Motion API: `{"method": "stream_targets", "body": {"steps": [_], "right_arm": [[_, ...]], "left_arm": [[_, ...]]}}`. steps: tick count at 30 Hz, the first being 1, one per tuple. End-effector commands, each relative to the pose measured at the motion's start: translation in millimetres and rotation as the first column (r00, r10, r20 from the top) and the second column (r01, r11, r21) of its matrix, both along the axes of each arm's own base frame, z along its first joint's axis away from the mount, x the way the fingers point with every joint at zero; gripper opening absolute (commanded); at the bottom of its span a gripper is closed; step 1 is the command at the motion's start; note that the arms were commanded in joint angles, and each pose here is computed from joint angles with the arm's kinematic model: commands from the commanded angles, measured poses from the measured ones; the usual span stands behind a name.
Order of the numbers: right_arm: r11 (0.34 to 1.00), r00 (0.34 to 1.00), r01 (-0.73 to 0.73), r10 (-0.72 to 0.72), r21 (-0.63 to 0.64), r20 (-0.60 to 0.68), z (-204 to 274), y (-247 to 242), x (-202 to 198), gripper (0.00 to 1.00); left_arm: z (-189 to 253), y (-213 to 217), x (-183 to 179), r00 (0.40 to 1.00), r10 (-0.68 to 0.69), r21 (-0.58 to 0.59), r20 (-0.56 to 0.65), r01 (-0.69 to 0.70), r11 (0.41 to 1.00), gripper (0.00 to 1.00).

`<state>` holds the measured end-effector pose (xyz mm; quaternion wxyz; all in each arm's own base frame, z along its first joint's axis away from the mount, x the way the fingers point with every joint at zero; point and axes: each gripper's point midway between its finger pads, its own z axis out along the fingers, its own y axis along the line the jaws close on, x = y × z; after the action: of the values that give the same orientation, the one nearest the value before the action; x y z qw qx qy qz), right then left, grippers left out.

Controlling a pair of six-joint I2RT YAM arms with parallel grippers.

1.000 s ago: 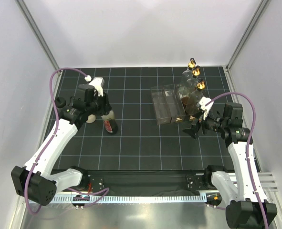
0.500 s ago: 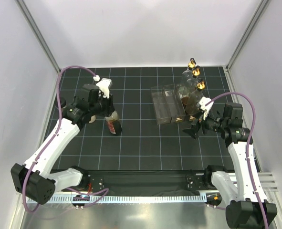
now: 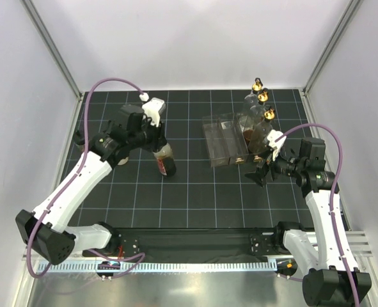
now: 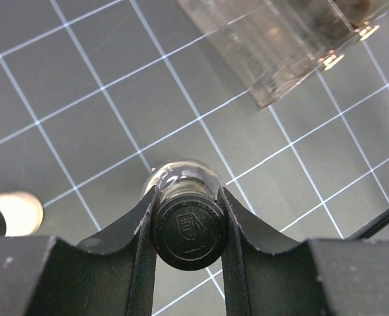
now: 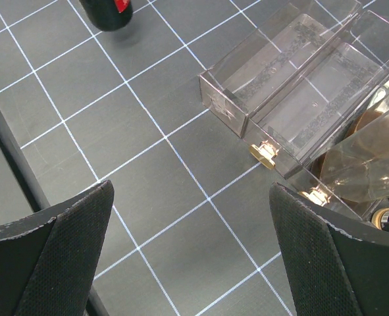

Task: Organize the condiment bottles
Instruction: Place the bottle in the storage box.

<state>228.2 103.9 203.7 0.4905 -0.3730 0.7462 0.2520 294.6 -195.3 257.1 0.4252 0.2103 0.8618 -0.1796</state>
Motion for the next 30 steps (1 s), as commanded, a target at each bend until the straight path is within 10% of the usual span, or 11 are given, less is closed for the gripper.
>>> {"method": "stream_targets", "body": {"steps": [1, 30], "right_arm": [[1.0, 1.0, 0.0, 0.001, -0.008, 0.029, 5, -1, 4, 1.0], [1.0, 0.999, 0.016, -0.015, -0.015, 0.037, 7, -3, 5, 1.0]], "left_arm": [[60, -24, 16, 0.985, -0.042, -0.084, 0.169, 0.057, 0.995, 0.0], [130, -111, 76, 0.955, -0.132, -0.183, 0.264, 0.184, 0.966, 0.0]]}}
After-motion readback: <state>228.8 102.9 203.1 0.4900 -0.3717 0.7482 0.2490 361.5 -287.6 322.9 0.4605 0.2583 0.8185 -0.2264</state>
